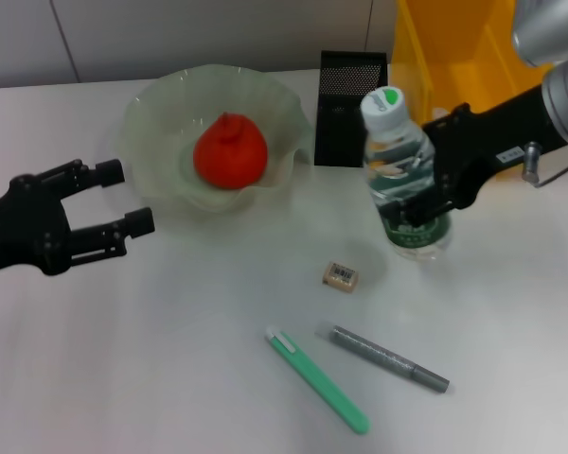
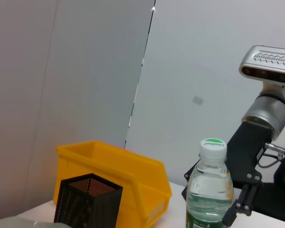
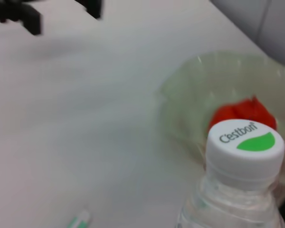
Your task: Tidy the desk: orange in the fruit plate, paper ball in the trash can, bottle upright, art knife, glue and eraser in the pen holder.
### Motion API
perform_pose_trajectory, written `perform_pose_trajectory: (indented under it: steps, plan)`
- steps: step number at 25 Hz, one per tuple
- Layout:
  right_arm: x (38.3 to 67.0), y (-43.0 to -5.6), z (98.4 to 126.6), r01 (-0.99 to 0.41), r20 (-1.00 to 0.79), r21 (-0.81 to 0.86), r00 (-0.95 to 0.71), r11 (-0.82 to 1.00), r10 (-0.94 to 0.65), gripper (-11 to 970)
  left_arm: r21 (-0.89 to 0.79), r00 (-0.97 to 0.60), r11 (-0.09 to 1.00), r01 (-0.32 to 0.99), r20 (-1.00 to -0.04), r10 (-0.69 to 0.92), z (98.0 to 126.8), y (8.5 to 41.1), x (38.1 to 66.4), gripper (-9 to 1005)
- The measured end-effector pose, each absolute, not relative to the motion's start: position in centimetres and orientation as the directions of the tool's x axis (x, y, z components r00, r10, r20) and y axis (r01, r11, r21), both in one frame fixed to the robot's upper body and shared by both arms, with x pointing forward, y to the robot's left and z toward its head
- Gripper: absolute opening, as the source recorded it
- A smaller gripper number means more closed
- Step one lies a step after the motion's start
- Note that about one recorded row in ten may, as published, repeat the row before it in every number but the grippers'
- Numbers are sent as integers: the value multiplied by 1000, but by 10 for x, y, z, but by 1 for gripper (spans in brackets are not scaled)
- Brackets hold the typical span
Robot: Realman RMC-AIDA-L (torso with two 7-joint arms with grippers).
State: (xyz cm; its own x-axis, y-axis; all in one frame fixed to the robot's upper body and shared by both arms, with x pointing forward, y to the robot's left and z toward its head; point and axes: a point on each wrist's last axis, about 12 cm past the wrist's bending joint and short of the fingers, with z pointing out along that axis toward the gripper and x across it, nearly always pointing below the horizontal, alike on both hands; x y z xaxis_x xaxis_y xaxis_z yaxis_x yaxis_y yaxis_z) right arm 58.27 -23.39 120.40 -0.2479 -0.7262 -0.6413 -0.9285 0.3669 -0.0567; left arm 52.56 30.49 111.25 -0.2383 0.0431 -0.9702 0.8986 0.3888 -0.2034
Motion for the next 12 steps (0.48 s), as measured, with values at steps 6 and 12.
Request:
perform_pose_trajectory:
  steps: [6,12]
  plan:
    - [588,-218,1211,-958,-711,-88,-130,271,-691,785,-208,-245,360,909,-968,57,1125,301,541,809]
    - [596,-198,1209,-982,-775,-96,-29,163,-631,785,-191,-224,351,917,-973,55,1136,298,550,808]
